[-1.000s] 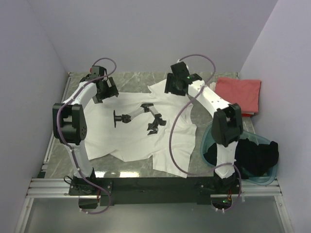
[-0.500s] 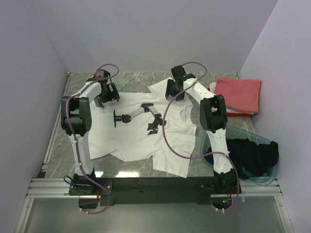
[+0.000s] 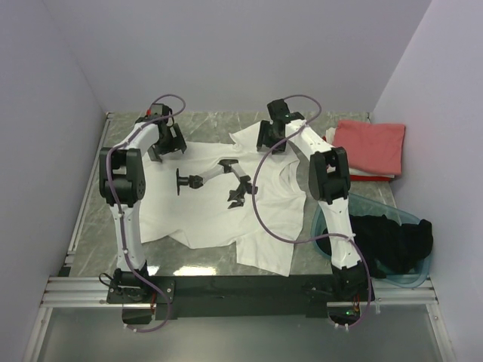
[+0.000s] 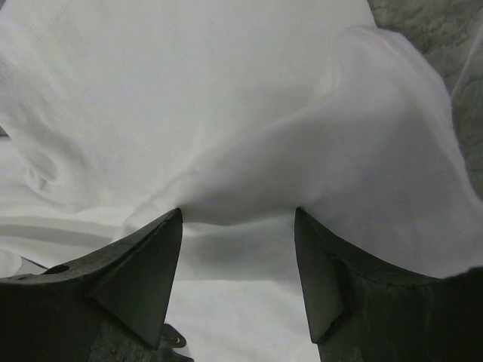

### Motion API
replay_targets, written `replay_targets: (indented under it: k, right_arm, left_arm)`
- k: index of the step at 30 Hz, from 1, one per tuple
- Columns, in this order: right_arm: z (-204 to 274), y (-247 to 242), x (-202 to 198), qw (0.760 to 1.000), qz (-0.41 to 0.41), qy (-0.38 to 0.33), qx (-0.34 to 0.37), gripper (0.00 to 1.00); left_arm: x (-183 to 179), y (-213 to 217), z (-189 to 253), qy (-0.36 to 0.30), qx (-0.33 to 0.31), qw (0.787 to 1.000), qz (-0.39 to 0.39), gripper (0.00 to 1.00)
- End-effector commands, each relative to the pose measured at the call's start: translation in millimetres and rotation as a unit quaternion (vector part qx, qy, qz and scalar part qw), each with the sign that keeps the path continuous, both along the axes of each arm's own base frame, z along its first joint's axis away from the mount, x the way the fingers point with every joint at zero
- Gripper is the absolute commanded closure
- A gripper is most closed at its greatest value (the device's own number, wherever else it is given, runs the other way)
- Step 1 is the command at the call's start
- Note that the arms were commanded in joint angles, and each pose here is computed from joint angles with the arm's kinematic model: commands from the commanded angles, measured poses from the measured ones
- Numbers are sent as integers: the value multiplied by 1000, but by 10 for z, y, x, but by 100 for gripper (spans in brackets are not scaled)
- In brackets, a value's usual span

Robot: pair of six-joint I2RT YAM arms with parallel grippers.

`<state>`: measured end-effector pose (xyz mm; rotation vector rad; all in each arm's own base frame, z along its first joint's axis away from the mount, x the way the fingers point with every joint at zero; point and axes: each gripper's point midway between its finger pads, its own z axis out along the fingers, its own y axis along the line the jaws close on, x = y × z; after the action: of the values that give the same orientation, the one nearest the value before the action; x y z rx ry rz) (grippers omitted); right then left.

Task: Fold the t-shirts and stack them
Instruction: Fold the tshirt

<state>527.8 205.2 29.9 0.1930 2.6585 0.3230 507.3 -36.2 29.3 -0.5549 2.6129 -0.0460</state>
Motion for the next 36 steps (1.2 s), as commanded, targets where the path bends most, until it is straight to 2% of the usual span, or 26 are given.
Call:
replay_targets:
  k: [1, 14, 17, 20, 23, 25, 26, 27, 29, 32, 35, 36]
  right_arm:
    - [-52, -70, 90, 1000, -5, 3, 5, 32]
    - [-27, -232, 280, 1000, -21, -6, 20, 32]
    - [-19, -326, 336, 999, -26, -10, 20, 32]
    - [94, -334, 375, 999, -16, -26, 41, 32]
    - [383, -299, 361, 996, 11, -69, 56, 32]
    - [407, -318, 217, 996, 16, -70, 58, 32]
    - [763, -311, 237, 991, 17, -113, 68, 32]
    - [859, -311, 184, 990, 19, -123, 71, 32]
    - [1109, -358, -29, 986, 15, -146, 79, 32]
    - [1349, -423, -397, 981, 9, -169, 94, 32]
    - [1453, -483, -801, 978, 7, -179, 108, 32]
    - [1288, -513, -979, 981, 7, -161, 107, 32]
  left_arm:
    - [136, -19, -9, -12, -8, 1000, -3, 1]
    - [475, -183, -27, -38, -34, 998, -24, 1]
    - [551, -224, 112, -59, -39, 997, -27, 1]
    - [599, -168, 619, -116, -28, 993, -20, 1]
    - [293, -20, 1321, -175, -2, 984, -1, 1]
    - [80, 127, 1507, -185, 23, 982, 26, 1]
    - [-46, 203, 1568, -186, 36, 981, 41, 1]
    - [-335, 380, 1653, -187, 66, 977, 80, 1]
    - [-634, 500, 1697, -193, 80, 971, 114, 1]
    - [-1326, 640, 1727, -220, 74, 957, 176, 1]
    - [-1812, 744, 1602, -246, 58, 937, 240, 1]
    - [-1935, 795, 1549, -250, 56, 929, 269, 1]
